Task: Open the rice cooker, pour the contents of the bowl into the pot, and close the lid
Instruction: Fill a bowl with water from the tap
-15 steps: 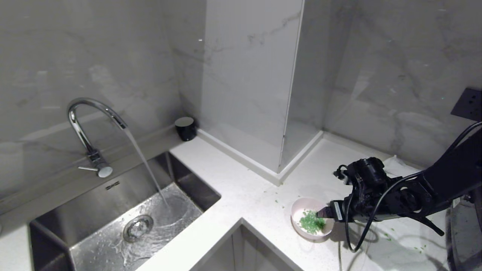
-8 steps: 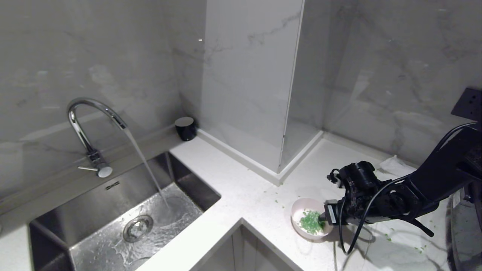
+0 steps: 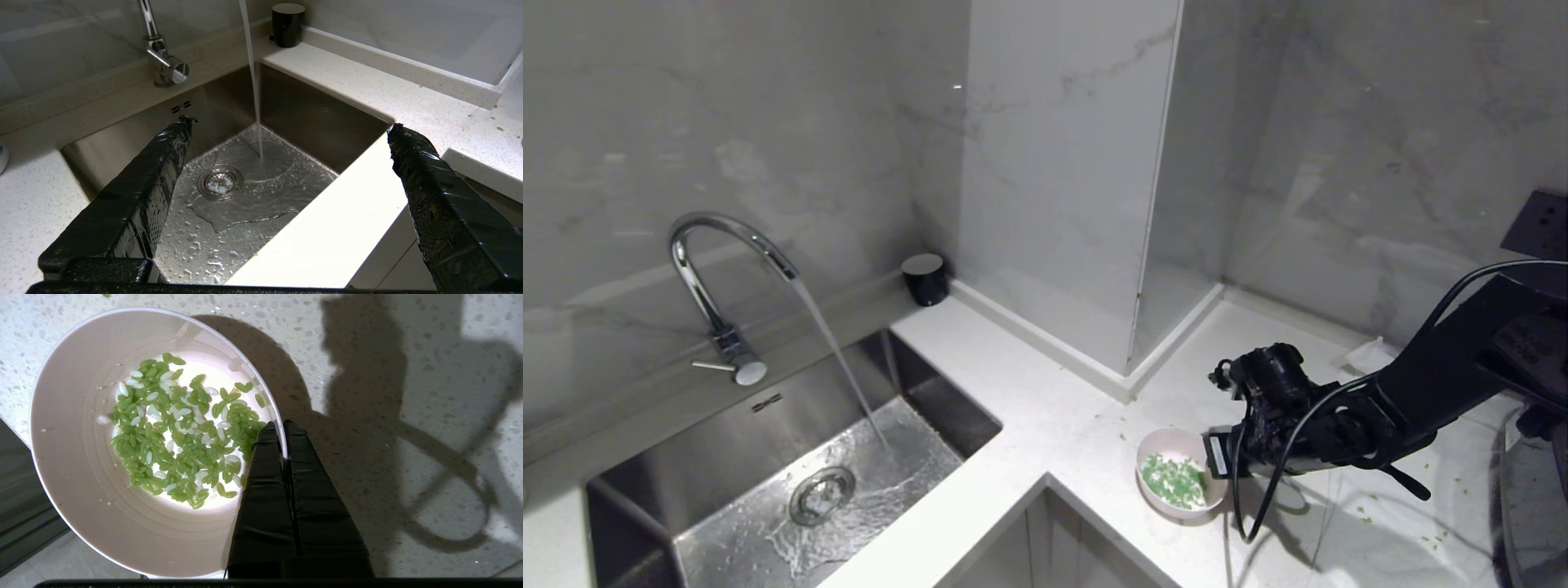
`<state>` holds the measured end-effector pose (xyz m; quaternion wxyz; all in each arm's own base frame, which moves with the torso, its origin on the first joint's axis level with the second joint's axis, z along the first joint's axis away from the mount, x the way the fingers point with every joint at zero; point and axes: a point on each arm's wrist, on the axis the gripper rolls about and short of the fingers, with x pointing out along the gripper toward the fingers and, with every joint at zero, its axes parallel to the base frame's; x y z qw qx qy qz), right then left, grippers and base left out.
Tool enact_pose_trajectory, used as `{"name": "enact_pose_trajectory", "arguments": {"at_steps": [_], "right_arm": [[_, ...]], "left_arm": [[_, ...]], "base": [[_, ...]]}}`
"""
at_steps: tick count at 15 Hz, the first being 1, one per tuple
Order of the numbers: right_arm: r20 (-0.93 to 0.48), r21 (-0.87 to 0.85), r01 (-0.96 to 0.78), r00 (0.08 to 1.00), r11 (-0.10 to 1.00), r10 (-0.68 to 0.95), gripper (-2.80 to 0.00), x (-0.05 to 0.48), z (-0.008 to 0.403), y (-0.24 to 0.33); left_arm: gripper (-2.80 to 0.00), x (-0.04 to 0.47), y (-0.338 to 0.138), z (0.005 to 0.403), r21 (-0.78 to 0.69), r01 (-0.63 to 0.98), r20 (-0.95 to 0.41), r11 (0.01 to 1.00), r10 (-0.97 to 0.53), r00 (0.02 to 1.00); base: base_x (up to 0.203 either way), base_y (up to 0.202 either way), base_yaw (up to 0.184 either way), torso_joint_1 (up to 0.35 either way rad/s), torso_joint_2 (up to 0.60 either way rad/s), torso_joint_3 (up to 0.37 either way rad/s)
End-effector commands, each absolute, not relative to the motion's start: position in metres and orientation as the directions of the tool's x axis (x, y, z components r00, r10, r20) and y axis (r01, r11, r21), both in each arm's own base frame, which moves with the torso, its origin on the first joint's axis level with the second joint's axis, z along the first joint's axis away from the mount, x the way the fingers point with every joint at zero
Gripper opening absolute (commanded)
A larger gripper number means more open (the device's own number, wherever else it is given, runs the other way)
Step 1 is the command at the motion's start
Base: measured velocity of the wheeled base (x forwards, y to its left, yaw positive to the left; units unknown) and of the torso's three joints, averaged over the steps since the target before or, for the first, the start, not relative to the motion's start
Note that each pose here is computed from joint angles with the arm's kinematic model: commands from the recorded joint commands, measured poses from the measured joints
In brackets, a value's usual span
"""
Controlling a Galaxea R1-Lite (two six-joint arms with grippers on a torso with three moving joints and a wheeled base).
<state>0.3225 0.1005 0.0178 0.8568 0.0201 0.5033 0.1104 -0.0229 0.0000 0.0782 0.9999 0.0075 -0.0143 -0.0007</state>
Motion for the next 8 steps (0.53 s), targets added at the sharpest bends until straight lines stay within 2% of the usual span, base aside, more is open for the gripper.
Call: {"name": "enact_pose_trajectory", "arguments": {"at_steps": [1, 8], "right_arm": [[-0.855, 0.156, -0.169, 0.470, 0.973, 0.219, -2.80, 0.331, 0.020, 0.109], [-0.846, 0.190, -0.194, 0.465, 0.962, 0.261, -2.80, 0.363, 0.046, 0.154]], "left_arm": [[0.00, -0.022, 0.000, 0.075, 0.015, 0.001, 0.017, 1.000, -0.002, 1.000], [0.00, -0.022, 0.000, 0.075, 0.015, 0.001, 0.017, 1.000, -0.002, 1.000]], "base": [[0.000, 0.000, 0.000, 0.000, 0.00, 0.000], [0.000, 0.000, 0.000, 0.000, 0.00, 0.000]]}}
